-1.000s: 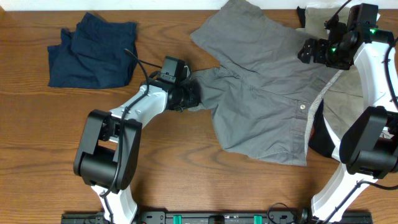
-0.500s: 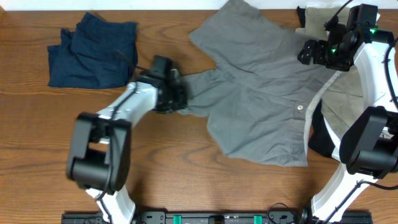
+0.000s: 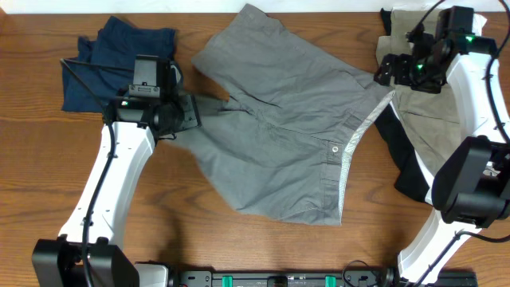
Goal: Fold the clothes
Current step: 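Grasp the grey shorts' left leg with the left gripper and pull it leftward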
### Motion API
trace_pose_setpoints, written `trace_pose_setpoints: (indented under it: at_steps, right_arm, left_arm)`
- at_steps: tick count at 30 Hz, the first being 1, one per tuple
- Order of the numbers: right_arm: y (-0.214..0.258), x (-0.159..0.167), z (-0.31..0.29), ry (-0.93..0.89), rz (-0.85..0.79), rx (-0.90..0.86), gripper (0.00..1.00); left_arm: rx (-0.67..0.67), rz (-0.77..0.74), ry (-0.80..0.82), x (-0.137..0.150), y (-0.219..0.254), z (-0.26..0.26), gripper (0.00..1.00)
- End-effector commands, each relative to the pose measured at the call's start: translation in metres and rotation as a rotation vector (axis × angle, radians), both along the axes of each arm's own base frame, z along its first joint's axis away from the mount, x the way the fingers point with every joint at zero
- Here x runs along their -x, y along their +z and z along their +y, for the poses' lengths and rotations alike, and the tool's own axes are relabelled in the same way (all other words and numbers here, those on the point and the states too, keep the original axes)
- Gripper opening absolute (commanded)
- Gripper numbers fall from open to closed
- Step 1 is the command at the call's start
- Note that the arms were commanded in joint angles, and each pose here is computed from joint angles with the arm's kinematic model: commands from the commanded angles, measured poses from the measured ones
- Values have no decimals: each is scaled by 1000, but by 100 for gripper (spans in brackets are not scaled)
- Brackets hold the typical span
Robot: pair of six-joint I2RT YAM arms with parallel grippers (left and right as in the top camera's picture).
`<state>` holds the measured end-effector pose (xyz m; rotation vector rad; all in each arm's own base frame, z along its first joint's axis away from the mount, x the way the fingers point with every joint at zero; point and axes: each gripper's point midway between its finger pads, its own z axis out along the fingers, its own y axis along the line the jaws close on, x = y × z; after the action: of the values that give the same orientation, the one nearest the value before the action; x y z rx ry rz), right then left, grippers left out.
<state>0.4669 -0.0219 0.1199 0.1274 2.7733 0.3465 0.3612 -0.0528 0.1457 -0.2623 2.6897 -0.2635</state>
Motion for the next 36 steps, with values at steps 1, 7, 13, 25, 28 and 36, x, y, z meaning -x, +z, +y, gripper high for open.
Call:
trace_pose_setpoints:
  at_steps: [1,7,13,25,28,36]
  right_arm:
    - [20,-2,15,47,-48,2,99]
    - [20,-2,25,78,-51,6,99]
    - [20,-2,26,88,-53,9,99]
    - [20,-2,28,97,-58,11,99]
    - [20,-2,28,97,-58,10,99]
    - [21,-5,28,98,-68,12,99]
  left_arm:
    - [-48,19,-1,3,-1,7,71]
    - [-41,130,48,26,-20,12,71]
    - [-29,274,153,60,-56,28,70]
    - [3,346,171,88,-104,24,19]
    - [0,361,167,90,-116,23,19]
    - [43,233,164,43,-133,16,19]
